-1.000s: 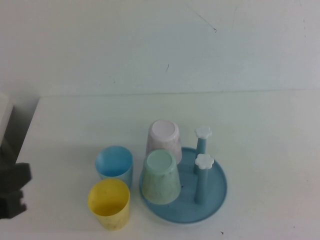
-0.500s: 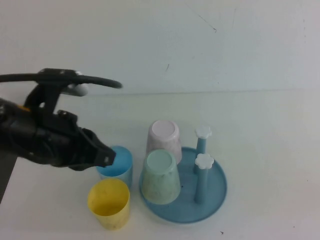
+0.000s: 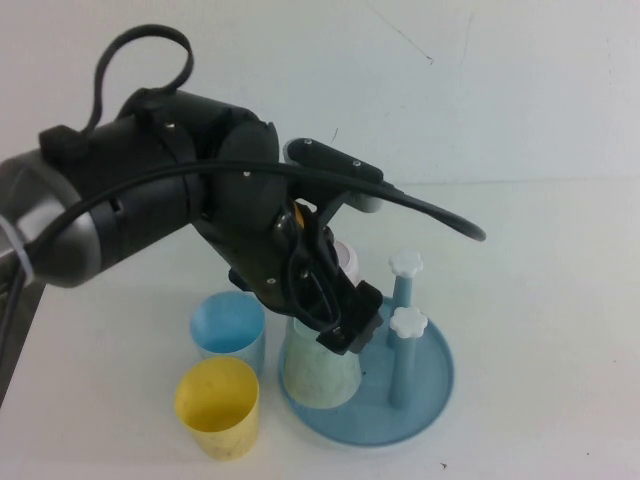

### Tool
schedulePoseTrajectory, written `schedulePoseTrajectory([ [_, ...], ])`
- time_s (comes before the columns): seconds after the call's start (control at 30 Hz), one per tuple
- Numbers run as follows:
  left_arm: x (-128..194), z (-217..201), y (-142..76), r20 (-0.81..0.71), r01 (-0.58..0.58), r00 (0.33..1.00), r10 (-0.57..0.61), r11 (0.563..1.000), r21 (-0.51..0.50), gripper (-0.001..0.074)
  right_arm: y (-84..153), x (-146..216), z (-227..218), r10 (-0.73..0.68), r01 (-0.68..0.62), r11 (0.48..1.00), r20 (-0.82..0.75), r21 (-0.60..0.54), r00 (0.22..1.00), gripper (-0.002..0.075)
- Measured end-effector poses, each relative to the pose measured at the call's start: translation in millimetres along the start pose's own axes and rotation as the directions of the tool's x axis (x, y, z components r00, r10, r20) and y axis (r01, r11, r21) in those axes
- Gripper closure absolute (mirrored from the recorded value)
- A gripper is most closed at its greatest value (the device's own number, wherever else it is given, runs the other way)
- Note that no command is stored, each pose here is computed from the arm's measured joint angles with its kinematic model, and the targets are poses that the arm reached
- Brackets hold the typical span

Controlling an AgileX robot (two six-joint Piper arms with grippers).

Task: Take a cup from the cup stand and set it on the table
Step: Pick up the cup from the rack, then hand over the cup

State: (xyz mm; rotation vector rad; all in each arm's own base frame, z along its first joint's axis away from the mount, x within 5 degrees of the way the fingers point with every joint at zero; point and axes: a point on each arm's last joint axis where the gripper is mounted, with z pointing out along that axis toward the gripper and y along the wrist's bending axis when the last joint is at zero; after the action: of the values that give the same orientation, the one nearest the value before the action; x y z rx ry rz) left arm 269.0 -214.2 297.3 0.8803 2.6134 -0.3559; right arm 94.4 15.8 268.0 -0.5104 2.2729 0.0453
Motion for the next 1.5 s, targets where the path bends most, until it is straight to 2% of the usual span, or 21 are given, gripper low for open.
schedulePoseTrajectory([
  [0.27,-1,26,5,-0.061,0.015,0.998,-0.017,1.0,-0.025,0.0061,1,-1,0,0.016,-0.015,1.0,0.011,-0.015,1.0,0.0729],
  [0.37,0,30,6,-0.078,0.018,0.997,-0.02,1.0,-0.025,0.0132,2,-1,0,0.019,-0.019,1.0,0.013,-0.018,1.0,0.0729],
  [0.43,1,30,6,-0.089,0.018,0.996,-0.02,1.0,-0.025,0.0209,2,-1,0,0.021,-0.021,1.0,0.014,-0.02,1.0,0.0728],
  [0.63,0,27,5,-0.117,0.015,0.993,-0.017,1.0,-0.022,0.0204,4,-5,0,0.014,-0.012,0.999,0.053,-0.047,0.999,0.0729],
  [0.87,-16,-2,0,-0.129,-0.001,0.992,-0.001,1.0,-0.012,0.0204,13,-23,-4,-0.001,0.038,0.989,0.254,-0.14,0.967,0.0729],
  [1.03,-34,-36,-5,-0.071,-0.015,0.997,0.015,1.0,-0.001,0.0204,19,-35,-9,0.073,0.012,0.976,0.381,-0.216,0.922,0.0729],
  [1.17,-48,-65,-15,0.031,-0.011,0.999,0.009,0.998,0.063,0.0204,24,-46,-16,0.175,-0.023,0.95,0.469,-0.311,0.866,0.0729],
  [1.33,-61,-110,-33,0.182,-0.052,0.983,0.016,0.979,0.196,0.0204,29,-56,-25,0.259,-0.014,0.913,0.553,-0.407,0.792,0.0729],
  [1.5,-65,-128,-49,0.247,-0.111,0.969,0.024,0.932,0.345,0.0204,33,-64,-35,0.355,0.001,0.864,0.61,-0.503,0.709,0.0707],
])
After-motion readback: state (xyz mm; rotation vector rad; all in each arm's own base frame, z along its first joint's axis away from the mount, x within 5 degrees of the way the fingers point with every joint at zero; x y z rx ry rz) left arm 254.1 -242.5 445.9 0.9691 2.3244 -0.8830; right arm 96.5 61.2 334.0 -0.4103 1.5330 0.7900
